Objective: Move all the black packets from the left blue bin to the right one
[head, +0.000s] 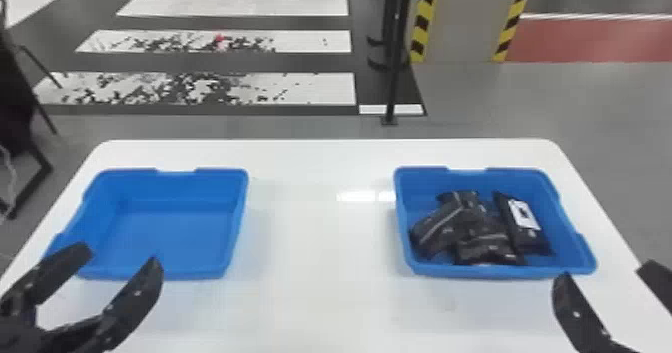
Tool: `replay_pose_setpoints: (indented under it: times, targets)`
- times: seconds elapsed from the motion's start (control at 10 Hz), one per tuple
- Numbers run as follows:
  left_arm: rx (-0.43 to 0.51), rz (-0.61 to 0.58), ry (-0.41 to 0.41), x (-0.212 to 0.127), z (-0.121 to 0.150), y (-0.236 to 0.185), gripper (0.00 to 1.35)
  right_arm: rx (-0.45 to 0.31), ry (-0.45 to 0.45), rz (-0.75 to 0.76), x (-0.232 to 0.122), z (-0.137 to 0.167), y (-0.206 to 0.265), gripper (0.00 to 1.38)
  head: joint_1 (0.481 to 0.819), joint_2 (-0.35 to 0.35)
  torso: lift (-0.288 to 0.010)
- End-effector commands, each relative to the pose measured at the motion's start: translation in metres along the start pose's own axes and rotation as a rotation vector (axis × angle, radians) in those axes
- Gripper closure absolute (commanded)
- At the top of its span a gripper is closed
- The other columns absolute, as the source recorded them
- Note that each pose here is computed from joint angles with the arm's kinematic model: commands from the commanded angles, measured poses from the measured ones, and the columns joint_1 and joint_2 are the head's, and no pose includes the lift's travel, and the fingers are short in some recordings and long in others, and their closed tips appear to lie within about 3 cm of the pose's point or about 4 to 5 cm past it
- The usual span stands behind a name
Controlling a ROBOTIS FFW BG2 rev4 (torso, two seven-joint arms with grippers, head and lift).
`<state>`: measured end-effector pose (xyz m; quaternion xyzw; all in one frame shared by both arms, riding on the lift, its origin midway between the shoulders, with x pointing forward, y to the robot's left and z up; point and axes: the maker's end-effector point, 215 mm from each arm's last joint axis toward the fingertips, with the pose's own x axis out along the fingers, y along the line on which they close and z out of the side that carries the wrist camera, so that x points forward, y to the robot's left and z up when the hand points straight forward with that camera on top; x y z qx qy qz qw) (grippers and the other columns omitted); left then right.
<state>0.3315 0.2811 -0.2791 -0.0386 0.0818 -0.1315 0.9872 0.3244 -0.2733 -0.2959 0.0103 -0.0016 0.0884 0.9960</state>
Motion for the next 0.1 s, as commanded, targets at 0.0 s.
replay_pose_setpoints:
  times: [0.0]
  targets:
    - [-0.002, 0.001, 0.002, -0.0007, -0.0009, 0.0003, 0.16, 0.006, 0.001, -0.001, 0.0006, -0.0014, 0.0002, 0.11, 0.695, 0.014, -0.138]
